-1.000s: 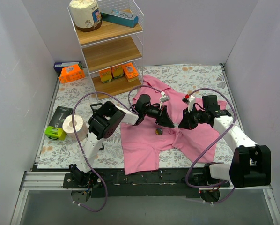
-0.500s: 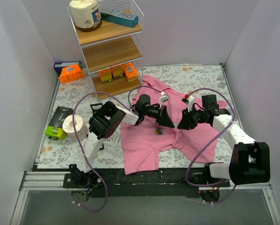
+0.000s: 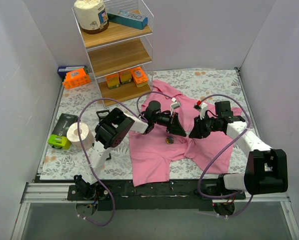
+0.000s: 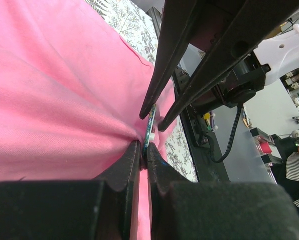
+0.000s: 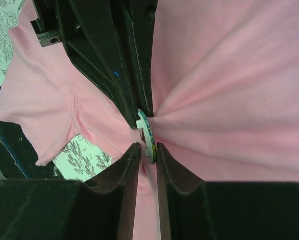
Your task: Remove the brooch from the garment
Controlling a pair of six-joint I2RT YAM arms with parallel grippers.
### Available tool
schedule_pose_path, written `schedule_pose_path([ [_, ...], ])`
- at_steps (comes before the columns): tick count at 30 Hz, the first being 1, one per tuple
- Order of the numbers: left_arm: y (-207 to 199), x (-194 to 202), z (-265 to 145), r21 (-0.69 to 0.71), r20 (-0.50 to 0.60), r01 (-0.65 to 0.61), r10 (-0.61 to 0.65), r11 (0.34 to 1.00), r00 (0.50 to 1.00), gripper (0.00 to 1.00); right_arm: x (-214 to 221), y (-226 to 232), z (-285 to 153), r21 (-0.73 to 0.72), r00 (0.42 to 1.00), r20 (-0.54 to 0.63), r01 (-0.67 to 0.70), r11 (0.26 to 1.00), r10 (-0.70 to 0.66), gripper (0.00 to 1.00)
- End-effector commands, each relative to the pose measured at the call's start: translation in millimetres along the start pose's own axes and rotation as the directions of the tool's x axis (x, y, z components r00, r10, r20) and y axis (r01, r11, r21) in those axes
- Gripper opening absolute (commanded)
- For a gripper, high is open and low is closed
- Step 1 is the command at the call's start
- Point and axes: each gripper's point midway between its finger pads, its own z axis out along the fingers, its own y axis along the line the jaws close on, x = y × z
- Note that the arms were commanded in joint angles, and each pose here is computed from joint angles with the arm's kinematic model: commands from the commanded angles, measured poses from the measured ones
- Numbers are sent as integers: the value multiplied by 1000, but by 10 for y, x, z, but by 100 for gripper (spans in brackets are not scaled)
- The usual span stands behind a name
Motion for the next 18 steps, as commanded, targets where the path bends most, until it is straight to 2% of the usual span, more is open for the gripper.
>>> schedule_pose_path([
  [1, -117, -170, 41, 15, 21, -61, 61, 998, 998, 0, -133, 30, -4, -15, 1000, 25, -1, 1000, 1, 25],
  [5, -126, -176, 41, 18, 20, -63, 62, 998, 998, 0, -119, -33, 14, 12, 1000, 20, -23, 1000, 23, 21],
  [11, -132, -170, 57, 25, 9, -70, 70, 997, 998, 0, -124, -111, 45, 38, 999, 16, -50, 998, 49, 21],
  [18, -165, -177, 85, 37, 3, -78, 78, 996, 997, 0, -112, -323, 59, 148, 994, 9, -113, 983, 113, 20],
])
